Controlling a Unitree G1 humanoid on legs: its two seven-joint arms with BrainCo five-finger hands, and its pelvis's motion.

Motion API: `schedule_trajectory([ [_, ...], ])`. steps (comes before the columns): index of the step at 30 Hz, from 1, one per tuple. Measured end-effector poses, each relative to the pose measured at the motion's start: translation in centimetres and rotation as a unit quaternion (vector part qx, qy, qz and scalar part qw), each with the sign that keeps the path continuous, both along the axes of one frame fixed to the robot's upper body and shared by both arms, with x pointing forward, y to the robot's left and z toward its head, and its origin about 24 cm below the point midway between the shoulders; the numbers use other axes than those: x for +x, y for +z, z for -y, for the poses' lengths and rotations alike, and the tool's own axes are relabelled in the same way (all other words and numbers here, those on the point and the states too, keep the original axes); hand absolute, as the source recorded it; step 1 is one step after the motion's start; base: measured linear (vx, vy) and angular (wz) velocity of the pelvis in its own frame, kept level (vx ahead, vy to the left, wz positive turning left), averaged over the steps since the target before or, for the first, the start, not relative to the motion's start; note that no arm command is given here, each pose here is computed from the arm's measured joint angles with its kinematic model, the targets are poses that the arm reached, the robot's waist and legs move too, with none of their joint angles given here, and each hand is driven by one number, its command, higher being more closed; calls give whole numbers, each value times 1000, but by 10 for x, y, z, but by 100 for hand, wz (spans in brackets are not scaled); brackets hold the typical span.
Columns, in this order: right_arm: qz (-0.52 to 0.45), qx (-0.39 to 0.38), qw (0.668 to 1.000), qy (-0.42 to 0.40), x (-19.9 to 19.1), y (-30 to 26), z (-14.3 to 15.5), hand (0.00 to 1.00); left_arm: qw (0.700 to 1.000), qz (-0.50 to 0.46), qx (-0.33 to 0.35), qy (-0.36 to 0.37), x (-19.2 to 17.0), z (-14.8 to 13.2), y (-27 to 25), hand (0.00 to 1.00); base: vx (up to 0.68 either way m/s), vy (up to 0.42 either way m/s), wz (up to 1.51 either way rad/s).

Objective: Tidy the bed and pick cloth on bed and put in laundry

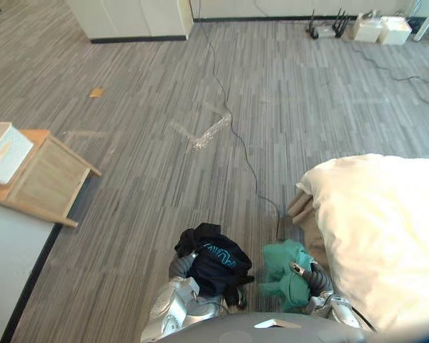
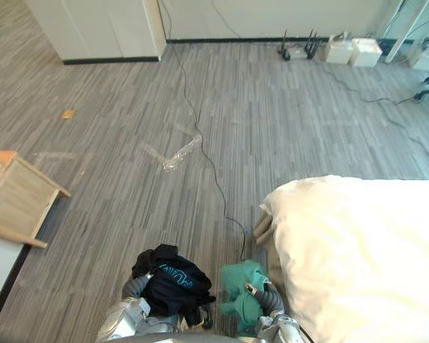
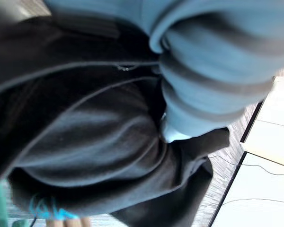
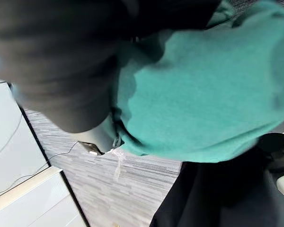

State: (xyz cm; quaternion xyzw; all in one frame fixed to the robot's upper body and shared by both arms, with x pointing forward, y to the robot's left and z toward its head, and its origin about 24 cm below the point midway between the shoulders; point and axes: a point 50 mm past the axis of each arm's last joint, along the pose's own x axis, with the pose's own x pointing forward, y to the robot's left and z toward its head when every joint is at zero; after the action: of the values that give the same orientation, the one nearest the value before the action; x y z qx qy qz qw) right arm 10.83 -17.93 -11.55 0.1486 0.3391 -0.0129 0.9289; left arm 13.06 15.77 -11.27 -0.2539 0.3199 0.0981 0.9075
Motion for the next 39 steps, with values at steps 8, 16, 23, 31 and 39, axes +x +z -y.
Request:
schedule_trajectory([
  [8,8,15,1000,9,-6,3,-10,100,999,-32,19,-20,-7,-1,-4,100,384,141,71],
  [16,37,10,999,1,8,9,-7,100,996,-71,38,-45,-20,-3,-15,100,529,-69,115],
  [23,50,-35,998,27,31,17,11,100,997,-72,-13,-3,-27,8,-19,100,684,-235,38],
  [31,48,-34,998,29,30,15,13,100,1000,9,-1,10,-6,-1,1,100,539,-148,-12],
  [39,51,-83,994,-38,23,22,47,100,999,7,1,40,-2,-10,4,100,551,-9,5],
])
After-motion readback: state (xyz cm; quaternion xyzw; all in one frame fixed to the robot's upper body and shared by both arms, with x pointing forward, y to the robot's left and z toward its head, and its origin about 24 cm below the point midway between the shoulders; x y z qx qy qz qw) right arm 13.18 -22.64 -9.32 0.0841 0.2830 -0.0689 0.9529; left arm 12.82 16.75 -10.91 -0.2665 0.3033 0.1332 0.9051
